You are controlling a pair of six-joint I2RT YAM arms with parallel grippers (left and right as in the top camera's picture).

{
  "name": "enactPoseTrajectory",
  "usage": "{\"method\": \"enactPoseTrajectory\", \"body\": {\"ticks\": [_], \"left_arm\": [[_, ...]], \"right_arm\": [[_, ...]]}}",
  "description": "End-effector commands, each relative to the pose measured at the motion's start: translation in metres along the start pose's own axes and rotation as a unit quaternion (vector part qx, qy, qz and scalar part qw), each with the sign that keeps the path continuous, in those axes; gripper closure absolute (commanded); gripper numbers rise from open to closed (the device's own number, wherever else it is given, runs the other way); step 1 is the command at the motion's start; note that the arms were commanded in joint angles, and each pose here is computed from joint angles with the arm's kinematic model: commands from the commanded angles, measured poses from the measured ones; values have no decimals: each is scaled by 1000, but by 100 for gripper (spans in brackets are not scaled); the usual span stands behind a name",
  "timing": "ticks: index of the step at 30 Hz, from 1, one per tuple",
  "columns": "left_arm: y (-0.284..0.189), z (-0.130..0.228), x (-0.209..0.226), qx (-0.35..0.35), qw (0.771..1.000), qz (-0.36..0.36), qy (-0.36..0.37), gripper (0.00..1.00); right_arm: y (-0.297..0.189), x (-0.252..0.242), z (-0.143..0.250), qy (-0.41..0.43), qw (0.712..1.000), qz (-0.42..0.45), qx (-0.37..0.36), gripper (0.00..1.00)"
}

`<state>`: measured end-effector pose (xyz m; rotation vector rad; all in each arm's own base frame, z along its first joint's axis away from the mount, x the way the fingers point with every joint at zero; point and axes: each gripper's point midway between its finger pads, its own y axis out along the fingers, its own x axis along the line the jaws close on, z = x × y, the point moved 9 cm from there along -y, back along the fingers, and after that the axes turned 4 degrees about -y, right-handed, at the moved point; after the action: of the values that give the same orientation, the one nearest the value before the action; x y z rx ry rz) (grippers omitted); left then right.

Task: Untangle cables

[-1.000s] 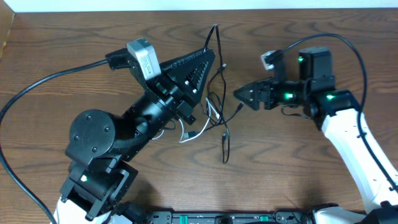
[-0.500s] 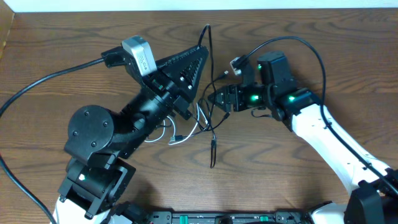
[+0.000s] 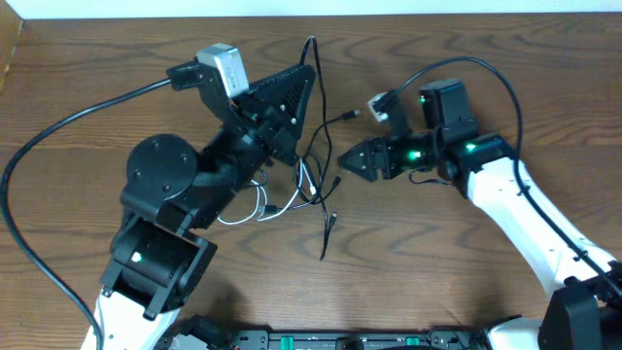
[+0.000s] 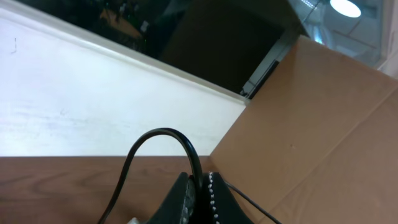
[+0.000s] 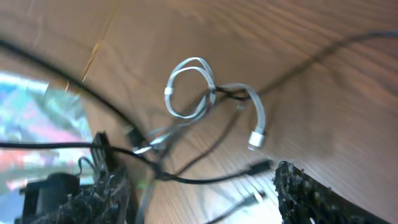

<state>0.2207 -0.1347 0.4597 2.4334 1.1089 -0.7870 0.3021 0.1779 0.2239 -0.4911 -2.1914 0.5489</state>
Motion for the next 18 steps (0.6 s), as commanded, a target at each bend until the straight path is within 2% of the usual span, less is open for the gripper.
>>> {"method": "enactPoseTrajectory", "body": {"ticks": [1, 6, 9, 14, 18], "left_arm": [[-2, -9, -5, -20, 1000, 5, 0, 93], [-5, -15, -11, -38, 999, 20, -5, 93], [-9, -19, -12, -56, 998, 14, -4, 92], [-21, -28, -12, -90, 996, -10, 8, 93], [-38, -38, -7, -124, 991, -49, 19, 92]], "right_arm": [[17, 19, -4, -43, 999, 8, 1, 28], [36, 5, 0, 69, 987, 145, -15, 28], [46, -11, 7, 133, 969, 207, -16, 33], [40, -61, 30, 221, 901, 373, -10, 40], [10, -91, 41, 254, 853, 455, 1, 42]]}}
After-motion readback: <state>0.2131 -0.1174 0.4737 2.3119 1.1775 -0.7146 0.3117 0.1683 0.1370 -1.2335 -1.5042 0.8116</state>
